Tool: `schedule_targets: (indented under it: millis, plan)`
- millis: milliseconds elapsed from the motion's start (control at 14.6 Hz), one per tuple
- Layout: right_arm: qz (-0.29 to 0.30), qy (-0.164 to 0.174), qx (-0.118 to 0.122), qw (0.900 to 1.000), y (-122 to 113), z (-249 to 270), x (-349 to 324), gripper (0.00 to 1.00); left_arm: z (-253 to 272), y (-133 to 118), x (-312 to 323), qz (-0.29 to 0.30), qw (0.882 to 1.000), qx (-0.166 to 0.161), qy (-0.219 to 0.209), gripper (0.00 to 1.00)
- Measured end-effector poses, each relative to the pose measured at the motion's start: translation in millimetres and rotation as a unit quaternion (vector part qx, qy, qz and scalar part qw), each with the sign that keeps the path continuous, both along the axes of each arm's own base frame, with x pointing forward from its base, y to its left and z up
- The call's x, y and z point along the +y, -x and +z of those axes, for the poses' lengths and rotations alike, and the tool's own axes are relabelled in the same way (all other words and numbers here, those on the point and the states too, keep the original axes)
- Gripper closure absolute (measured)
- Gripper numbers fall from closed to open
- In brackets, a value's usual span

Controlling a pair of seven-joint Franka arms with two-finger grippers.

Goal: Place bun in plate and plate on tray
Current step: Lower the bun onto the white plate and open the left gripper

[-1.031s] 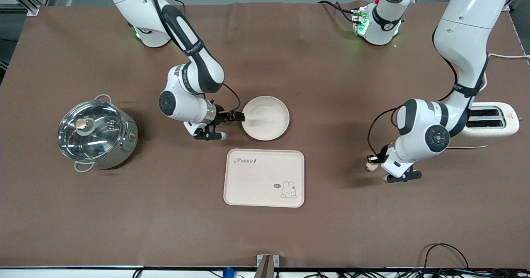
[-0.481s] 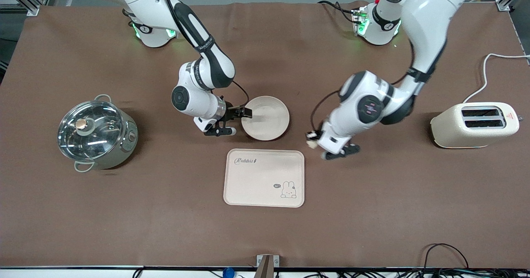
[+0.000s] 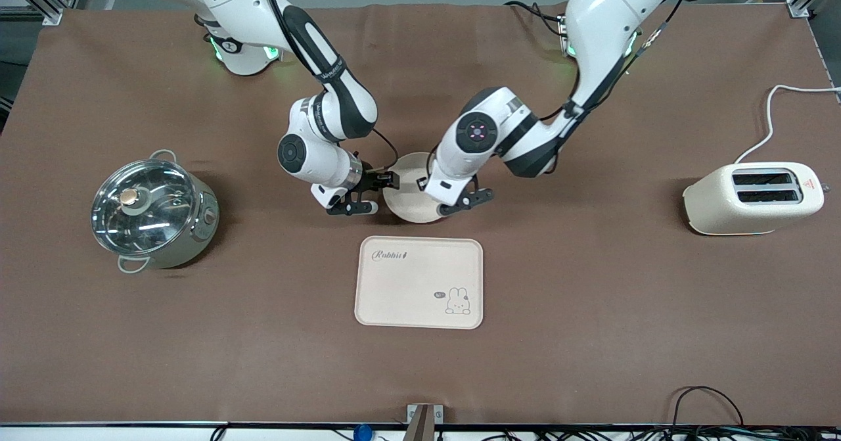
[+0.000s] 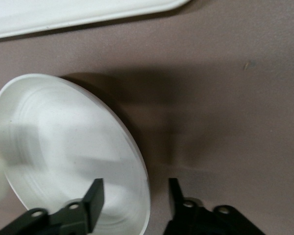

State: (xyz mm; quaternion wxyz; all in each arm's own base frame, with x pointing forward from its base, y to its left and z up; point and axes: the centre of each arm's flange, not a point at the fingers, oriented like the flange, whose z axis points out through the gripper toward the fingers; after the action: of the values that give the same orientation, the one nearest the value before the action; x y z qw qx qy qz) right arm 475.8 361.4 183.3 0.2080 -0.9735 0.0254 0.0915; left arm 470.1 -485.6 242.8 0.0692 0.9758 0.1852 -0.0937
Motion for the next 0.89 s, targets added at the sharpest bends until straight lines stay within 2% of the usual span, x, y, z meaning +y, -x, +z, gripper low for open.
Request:
schedule_targets:
  millis: [69, 137, 206, 275, 412, 550, 687, 756, 893]
  plan:
    - [0.0, 0.0, 0.0, 1.0, -0.1, -0.1, 0.0, 0.44, -8.9, 6.6, -9.2, 0.002, 1.0, 0.005, 0.001, 0.84]
    - [0.0, 0.0, 0.0, 1.0, -0.2, -0.1, -0.1, 0.51, -16.9, 10.7, -15.4, 0.003, 1.0, 0.008, 0.002, 0.81]
    - [0.0, 0.0, 0.0, 1.0, -0.2, -0.1, -0.1, 0.52, -23.9, 12.5, -18.6, 0.001, 1.0, 0.007, 0.003, 0.73]
    - [0.0, 0.0, 0.0, 1.0, -0.2, -0.1, -0.1, 0.56, -29.7, 12.9, -20.1, -0.001, 1.0, 0.004, 0.003, 0.61]
    - [0.0, 0.0, -0.001, 1.0, -0.3, -0.1, -0.1, 0.78, -34.7, 11.5, -20.5, 0.002, 1.0, 0.002, 0.003, 0.43]
    - [0.003, 0.0, -0.002, 1.0, -0.3, -0.6, -0.3, 0.95, -29.9, 4.8, -19.7, 0.005, 1.0, -0.007, 0.005, 0.26]
    - [0.014, -0.002, -0.008, 1.0, -1.1, -1.2, -1.6, 0.96, -15.3, -11.4, -13.1, 0.015, 1.0, -0.019, 0.009, 0.05]
    - [0.022, -0.003, -0.012, 1.0, -1.9, -1.7, -3.0, 0.96, -2.1, -24.3, -3.6, 0.024, 0.999, -0.027, 0.009, 0.0]
    - [0.03, -0.004, -0.016, 0.999, -3.1, -2.5, -5.0, 0.96, 37.0, -57.1, 26.9, 0.047, 0.998, -0.049, 0.003, 0.0]
